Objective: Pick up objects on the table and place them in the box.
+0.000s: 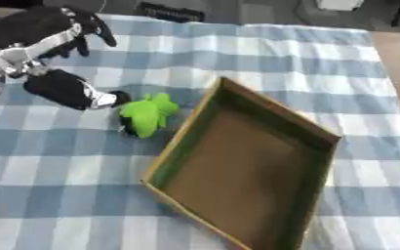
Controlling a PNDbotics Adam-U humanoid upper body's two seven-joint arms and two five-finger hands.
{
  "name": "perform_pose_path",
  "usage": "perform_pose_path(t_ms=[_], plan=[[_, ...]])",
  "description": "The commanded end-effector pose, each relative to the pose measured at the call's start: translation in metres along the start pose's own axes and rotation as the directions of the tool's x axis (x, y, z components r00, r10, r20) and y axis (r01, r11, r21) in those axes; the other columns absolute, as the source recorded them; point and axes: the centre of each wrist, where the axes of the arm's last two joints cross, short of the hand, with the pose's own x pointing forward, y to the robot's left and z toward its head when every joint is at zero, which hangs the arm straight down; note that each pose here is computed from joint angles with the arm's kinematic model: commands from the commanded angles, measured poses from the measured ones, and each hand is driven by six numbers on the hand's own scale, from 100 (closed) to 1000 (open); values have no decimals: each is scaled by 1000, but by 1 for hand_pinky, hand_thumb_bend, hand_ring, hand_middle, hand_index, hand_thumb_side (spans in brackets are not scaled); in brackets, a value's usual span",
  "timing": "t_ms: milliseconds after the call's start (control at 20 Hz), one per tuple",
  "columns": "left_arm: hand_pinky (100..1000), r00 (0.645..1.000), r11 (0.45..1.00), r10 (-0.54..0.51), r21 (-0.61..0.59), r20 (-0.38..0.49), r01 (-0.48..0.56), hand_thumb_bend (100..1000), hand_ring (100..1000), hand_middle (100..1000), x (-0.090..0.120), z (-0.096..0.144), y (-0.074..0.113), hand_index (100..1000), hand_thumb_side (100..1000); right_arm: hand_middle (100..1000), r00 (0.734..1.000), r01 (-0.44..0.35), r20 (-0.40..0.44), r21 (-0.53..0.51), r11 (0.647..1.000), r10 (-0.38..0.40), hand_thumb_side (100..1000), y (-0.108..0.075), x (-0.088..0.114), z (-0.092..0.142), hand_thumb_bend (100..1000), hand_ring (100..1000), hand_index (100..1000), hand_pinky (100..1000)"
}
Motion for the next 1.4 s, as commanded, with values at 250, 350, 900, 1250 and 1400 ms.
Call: perform_pose_path(t_ms=[250, 350, 900, 1250, 1400], plan=[[535, 999, 996, -25, -84, -33, 23, 499, 653, 838, 5, 0, 1, 830, 530, 407, 1000, 1, 22, 13, 1000, -1, 751, 3, 3, -8, 100, 432, 615, 470], [525, 998, 991, -30, -135, -55, 23, 496, 649, 835, 5, -1, -2, 822, 530, 407, 1000, 1, 23, 14, 1000, -2, 751, 3, 3, -8, 100, 433, 616, 470], [598, 990, 915, -63, -403, -129, 6, 542, 687, 827, 4, -13, -31, 810, 517, 407, 1000, 6, 24, 18, 1000, -6, 751, 3, 3, -9, 100, 433, 616, 470], [741, 981, 853, -54, -519, -184, -51, 494, 799, 929, -9, -24, -69, 876, 571, 407, 1000, 11, 29, 21, 1000, -11, 750, 4, 2, -10, 100, 432, 615, 470], [779, 984, 846, -66, -532, -167, -34, 508, 814, 940, -9, -26, -73, 886, 566, 407, 999, 12, 30, 23, 1000, -13, 750, 4, 2, -11, 100, 432, 615, 470]])
